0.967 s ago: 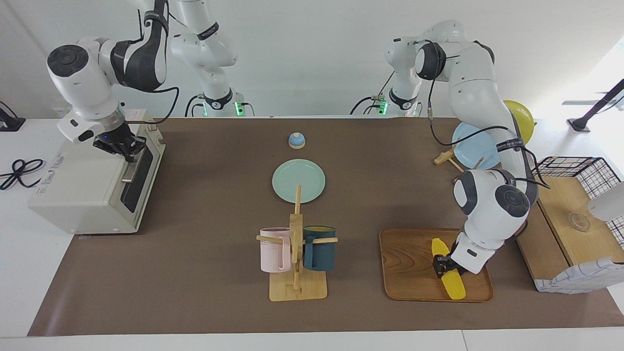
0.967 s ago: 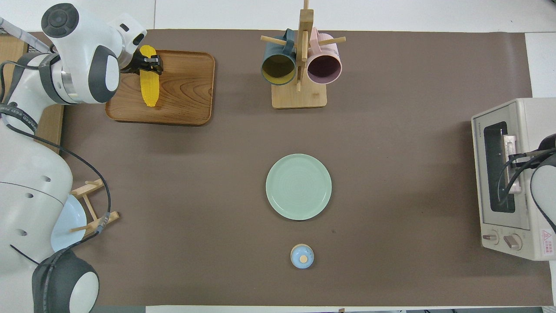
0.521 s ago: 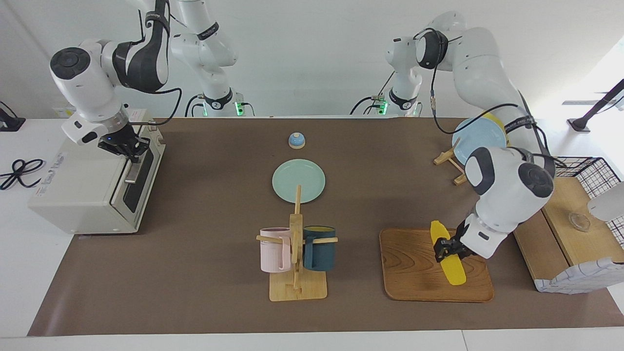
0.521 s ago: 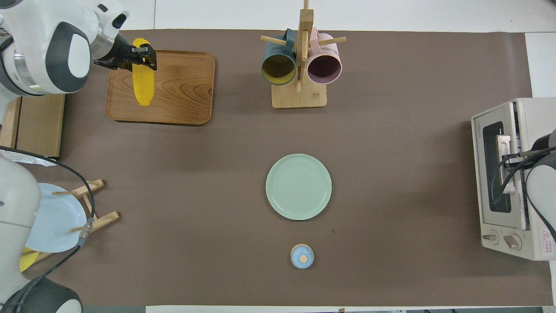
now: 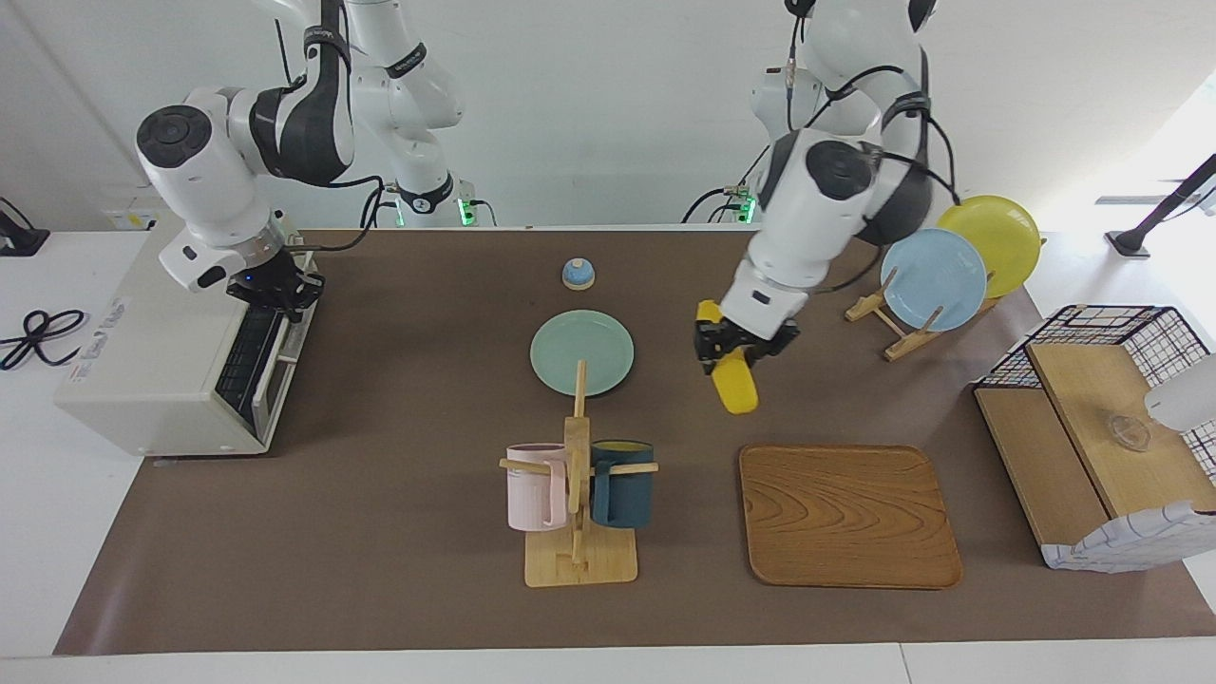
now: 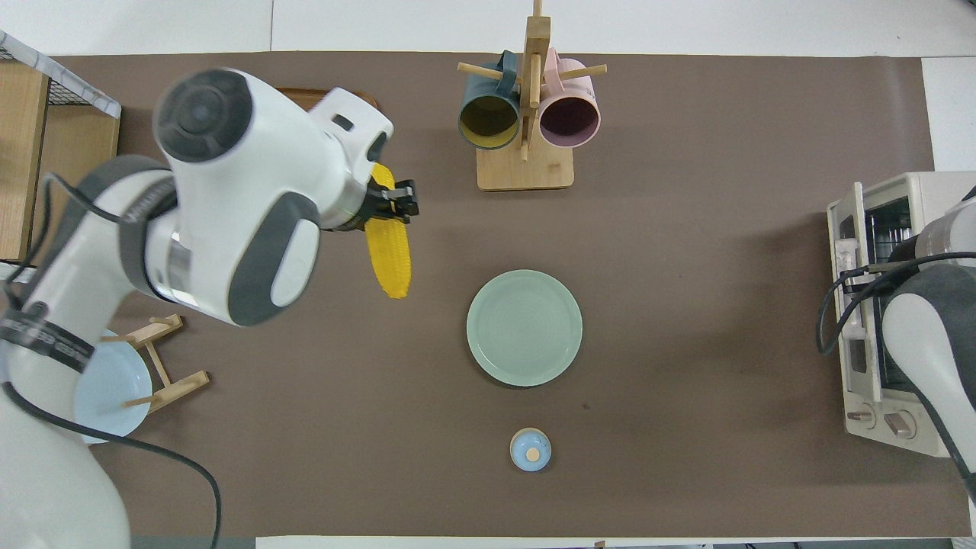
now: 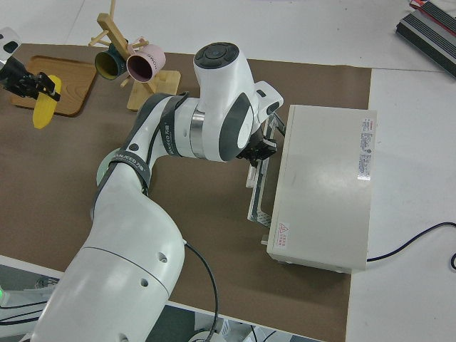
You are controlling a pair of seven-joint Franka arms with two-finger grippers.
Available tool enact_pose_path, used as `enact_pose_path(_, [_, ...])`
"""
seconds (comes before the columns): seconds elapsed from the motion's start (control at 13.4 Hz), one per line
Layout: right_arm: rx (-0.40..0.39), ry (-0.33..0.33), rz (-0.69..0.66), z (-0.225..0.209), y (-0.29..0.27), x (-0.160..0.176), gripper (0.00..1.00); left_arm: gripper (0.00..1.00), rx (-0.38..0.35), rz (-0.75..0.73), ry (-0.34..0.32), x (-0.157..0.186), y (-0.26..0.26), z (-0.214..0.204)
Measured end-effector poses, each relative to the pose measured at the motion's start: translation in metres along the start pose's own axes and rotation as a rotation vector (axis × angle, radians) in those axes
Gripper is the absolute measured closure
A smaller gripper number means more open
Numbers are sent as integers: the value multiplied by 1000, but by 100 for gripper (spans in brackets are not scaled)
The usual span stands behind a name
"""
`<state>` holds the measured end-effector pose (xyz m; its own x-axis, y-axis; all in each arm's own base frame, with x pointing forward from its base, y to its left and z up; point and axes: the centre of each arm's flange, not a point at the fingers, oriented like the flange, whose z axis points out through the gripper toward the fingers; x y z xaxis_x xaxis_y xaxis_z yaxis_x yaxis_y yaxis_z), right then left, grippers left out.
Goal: Put corn in oven
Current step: 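Carry the corn with the left gripper while the right gripper reaches the oven, then drop the corn with the left gripper while the right gripper opens the oven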
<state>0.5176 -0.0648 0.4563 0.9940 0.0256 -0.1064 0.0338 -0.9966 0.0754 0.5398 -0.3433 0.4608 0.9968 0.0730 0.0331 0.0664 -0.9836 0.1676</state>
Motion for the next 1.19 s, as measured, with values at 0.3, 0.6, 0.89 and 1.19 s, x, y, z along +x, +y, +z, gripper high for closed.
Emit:
enact_pose_path(0.3, [35, 26, -11, 15, -19, 2, 99, 44, -43, 42, 32, -69, 63, 42])
enact_pose_path(0.6, [40, 38, -37, 52, -56, 12, 99, 44, -48, 86, 19, -104, 97, 97])
enact_pose_path(0.89, [52, 82, -50, 90, -74, 17, 99, 44, -31, 101, 2, -122, 99, 141])
enact_pose_path(1.19, [59, 94, -58, 118, -82, 19, 99, 44, -26, 112, 10, -130, 92, 156])
